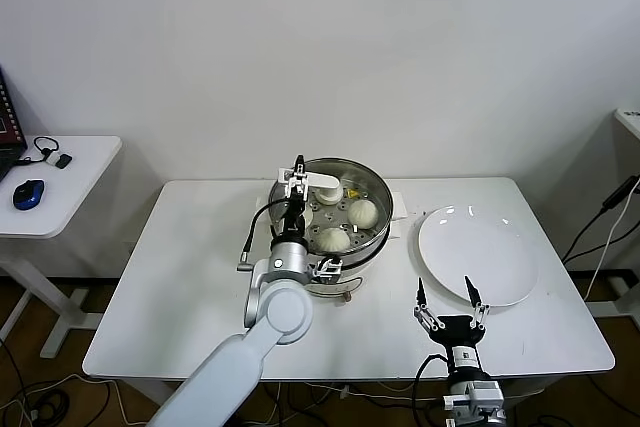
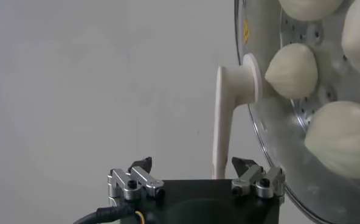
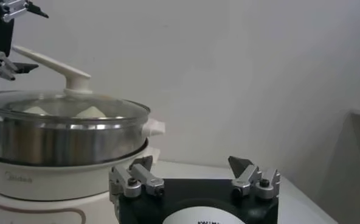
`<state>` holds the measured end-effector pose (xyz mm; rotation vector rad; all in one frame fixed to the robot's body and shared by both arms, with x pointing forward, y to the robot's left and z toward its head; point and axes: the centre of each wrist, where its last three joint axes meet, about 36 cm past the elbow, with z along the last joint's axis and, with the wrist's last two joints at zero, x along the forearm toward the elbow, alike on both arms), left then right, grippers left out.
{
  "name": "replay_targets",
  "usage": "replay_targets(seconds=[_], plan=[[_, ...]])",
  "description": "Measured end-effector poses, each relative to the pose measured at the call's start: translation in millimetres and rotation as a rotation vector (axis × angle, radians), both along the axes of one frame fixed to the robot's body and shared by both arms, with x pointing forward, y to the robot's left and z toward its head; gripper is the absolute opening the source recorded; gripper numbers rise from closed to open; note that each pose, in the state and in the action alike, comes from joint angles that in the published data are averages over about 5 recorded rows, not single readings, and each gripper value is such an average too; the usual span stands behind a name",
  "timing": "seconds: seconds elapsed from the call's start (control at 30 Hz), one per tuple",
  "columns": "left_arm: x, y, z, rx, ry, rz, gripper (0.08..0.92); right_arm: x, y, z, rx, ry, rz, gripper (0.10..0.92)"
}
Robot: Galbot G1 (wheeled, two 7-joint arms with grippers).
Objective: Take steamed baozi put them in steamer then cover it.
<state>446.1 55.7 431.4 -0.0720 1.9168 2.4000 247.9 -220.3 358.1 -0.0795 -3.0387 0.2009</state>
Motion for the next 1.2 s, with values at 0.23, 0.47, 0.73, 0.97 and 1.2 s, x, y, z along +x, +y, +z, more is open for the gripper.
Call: replay_targets(seconds=[0.23, 0.47, 0.73, 0.97, 1.2], plan=[[12, -7, 0, 0.015, -0.005, 0.003, 0.823, -1, 0, 0, 0.005, 0.001, -0.005, 0.823], [20, -8, -6, 0.034, 0.006, 0.006, 0.767, -3, -3, -1, 0.011, 0.007, -0.013, 0.823], [21, -7, -13, 0.051, 0.018, 0.001, 0.536, -2, -4, 0, 0.017, 0.006, -0.018, 0.823], [23, -3, -17, 0.066, 0.020, 0.000, 0.337, -1, -4, 0, 0.024, 0.006, -0.022, 0.823], [25, 1, -14, 0.076, 0.006, -0.008, 0.215, -2, -4, 0, 0.028, 0.006, -0.027, 0.823]])
